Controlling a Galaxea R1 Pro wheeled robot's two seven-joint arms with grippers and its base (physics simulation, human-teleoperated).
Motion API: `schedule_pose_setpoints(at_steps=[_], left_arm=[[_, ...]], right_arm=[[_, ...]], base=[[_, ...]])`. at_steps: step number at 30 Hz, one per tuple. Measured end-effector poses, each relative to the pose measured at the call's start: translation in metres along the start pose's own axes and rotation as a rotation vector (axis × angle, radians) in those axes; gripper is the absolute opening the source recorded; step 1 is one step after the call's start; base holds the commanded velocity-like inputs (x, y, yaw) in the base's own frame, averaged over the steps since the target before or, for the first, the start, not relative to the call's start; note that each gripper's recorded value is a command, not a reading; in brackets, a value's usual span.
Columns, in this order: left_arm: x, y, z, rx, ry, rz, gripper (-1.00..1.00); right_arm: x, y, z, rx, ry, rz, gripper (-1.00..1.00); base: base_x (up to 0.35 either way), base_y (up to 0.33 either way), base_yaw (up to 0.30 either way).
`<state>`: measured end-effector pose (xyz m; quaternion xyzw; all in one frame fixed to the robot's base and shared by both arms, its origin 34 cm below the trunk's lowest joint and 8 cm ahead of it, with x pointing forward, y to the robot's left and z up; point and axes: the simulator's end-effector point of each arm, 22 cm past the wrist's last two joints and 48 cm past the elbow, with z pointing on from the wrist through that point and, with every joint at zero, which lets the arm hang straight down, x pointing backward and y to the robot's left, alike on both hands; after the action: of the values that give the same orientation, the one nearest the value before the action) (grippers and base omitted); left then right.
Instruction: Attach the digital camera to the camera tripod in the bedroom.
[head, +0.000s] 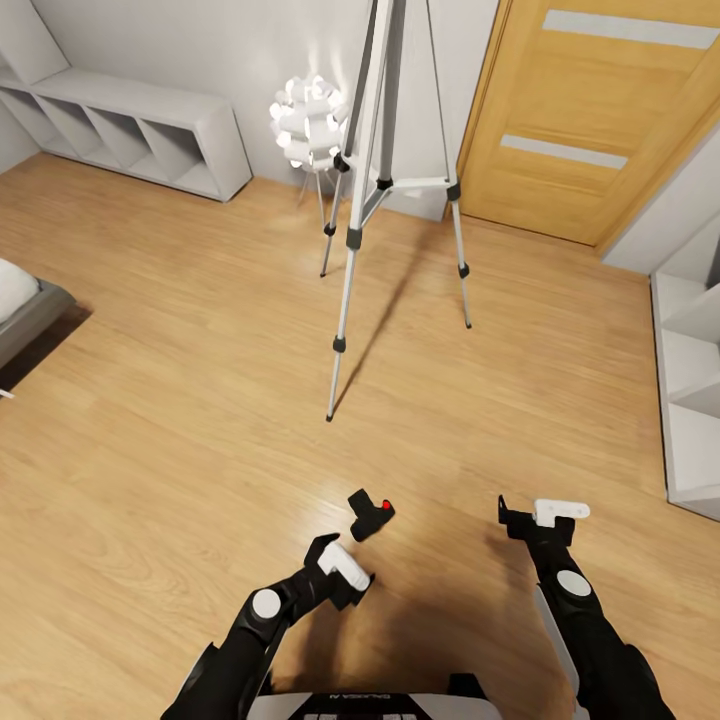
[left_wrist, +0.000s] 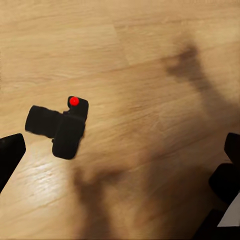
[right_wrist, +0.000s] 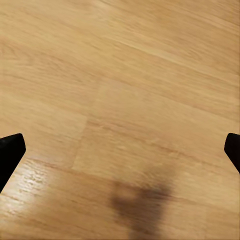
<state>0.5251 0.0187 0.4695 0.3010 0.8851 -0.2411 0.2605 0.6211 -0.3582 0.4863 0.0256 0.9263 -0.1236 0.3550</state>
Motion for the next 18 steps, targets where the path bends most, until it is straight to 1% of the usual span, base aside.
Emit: schedule_pose_setpoints(at_steps=[11,15,18], left_arm=[[0.006,0.006,0.013,0.0,-0.015,-0.015,1.0],[0.001,0.007,0.019,-0.005,-0.033,-0.015,1.0],[-0.002,0.008,0.023,-0.007,-0.035,-0.019,1.0]], right_arm=[[0.013,0.003,0.013,0.001,0.0,-0.001,1.0],[0.018,0.005,0.018,0.001,-0.001,-0.001,1.0],[0.023,0.006,0.022,0.001,0.0,-0.001,1.0]], base=[[0.0,0.0,0.0],[0.0,0.0,0.0],[0.0,0.0,0.0]])
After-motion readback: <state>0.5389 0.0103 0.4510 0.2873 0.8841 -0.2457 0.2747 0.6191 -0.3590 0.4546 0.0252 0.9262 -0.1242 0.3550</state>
